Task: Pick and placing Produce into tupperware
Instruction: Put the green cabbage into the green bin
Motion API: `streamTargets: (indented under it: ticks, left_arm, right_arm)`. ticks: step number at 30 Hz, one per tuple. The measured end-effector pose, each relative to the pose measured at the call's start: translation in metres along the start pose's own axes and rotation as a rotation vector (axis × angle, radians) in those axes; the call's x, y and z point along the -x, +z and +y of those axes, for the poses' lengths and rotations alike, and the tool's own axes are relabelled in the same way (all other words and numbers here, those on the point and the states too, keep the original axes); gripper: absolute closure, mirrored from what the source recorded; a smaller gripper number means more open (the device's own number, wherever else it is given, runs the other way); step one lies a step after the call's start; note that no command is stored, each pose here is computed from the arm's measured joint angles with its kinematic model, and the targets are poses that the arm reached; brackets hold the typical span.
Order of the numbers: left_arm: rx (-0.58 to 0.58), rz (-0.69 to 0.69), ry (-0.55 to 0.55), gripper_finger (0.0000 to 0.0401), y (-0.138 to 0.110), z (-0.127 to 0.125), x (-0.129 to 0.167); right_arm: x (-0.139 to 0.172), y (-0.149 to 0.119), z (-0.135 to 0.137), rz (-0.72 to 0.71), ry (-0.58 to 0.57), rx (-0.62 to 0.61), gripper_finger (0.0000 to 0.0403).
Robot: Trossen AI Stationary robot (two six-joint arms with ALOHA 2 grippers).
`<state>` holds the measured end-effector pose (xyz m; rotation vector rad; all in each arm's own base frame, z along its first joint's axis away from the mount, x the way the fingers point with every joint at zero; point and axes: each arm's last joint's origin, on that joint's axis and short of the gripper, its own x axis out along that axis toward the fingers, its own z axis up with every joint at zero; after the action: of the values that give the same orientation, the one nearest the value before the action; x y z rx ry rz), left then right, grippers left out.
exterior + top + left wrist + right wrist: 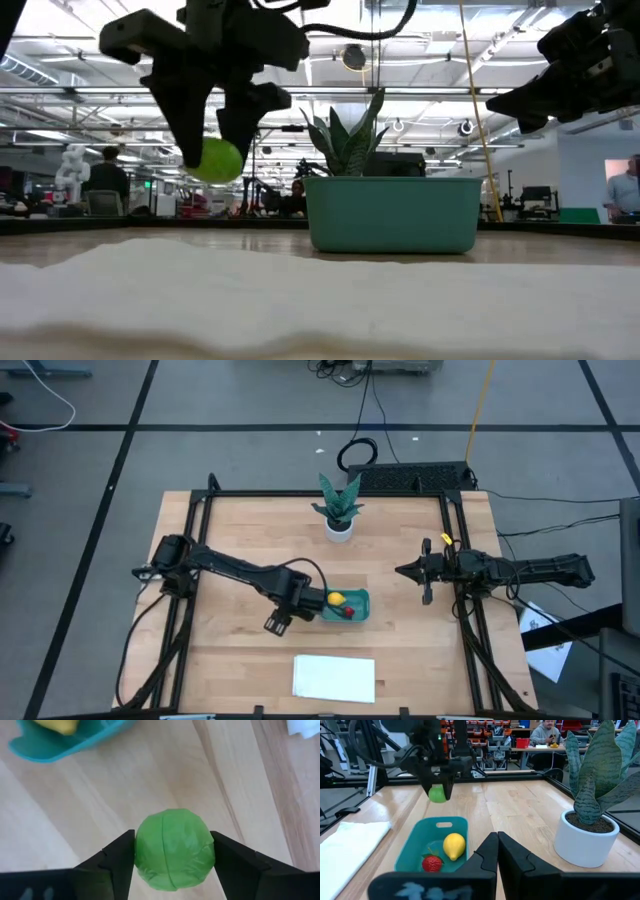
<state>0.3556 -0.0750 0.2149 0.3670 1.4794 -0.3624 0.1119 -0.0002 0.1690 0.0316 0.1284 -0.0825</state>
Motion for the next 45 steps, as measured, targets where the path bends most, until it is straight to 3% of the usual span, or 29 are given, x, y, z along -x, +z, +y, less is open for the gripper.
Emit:
streamTargets:
  ticks: [9,22,29,37,45]
  left_arm:
    - [0.052,-0.050,0.033,0.0174,-0.014,0.013,0.033]
    - [0.192,-0.298,0.071,0.0174,-0.044,0.029,0.095]
    - [0.241,-0.316,0.038,0.0174,-0.044,0.035,0.094]
    - [0.257,-0.514,0.013,0.0174,-0.027,0.043,0.099]
    - [0.296,-0.579,0.007,0.0174,-0.023,0.054,0.098]
  right_arm:
    - [0.000,0.001,0.000,-0.004,0.000,0.002,0.0403]
    - [-0.001,0.000,0.000,-0.001,-0.003,0.003,0.0403]
    - [-0.001,0.001,0.000,-0.007,-0.002,0.003,0.0403]
    - [-0.001,0.001,0.000,-0.010,-0.002,0.003,0.0403]
    - [-0.001,0.001,0.000,-0.010,-0.002,0.007,0.0403]
